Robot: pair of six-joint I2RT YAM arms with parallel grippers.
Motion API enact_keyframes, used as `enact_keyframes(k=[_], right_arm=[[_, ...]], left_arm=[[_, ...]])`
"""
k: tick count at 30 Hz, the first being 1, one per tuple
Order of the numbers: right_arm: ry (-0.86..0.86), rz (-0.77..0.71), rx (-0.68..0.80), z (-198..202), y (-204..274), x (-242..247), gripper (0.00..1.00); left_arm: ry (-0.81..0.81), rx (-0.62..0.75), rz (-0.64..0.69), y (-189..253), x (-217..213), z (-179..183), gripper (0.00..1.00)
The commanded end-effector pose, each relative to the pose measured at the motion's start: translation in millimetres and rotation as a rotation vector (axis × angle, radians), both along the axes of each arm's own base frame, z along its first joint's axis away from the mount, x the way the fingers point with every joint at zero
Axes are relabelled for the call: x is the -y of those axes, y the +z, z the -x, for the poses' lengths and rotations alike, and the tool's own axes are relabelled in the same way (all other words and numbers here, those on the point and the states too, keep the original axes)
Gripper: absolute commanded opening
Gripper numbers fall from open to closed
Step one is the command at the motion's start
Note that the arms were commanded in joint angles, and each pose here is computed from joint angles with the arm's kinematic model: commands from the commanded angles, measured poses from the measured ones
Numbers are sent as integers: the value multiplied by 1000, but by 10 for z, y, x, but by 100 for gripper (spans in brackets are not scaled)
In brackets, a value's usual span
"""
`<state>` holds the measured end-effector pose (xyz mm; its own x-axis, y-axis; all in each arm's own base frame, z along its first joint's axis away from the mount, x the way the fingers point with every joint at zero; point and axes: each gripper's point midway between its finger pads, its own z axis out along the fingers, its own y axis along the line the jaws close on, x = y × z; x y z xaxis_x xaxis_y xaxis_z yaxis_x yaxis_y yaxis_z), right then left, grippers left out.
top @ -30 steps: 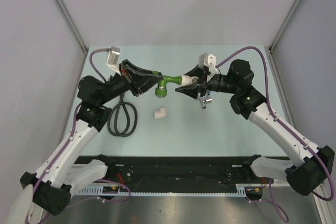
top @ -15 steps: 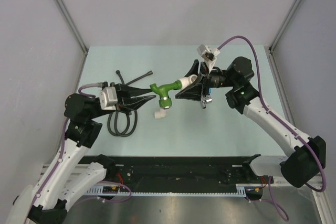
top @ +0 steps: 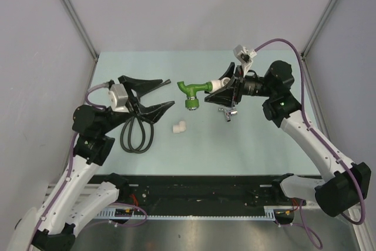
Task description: Install the water faucets
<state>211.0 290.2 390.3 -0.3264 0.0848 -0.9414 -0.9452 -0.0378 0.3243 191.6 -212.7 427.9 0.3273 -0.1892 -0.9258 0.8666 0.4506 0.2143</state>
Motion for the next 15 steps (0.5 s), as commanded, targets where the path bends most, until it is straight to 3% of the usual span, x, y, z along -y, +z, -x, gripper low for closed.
enact_keyframes(k=[1,3,8,15], right_arm=[[-155,-14,125,-119,197,143,0],[-220,-12,164,-205,221,172,0],[-312,0,232,-267,250,185,0],[-364,17,278,-272,235,104,0]], left_arm=[[24,-230,211,237,-58,-136,83],[-36,-366,266,235,21,-162,86],[-173,-539,325,194,215,-193,88],[-249,-627,304,98,469,-242,88]])
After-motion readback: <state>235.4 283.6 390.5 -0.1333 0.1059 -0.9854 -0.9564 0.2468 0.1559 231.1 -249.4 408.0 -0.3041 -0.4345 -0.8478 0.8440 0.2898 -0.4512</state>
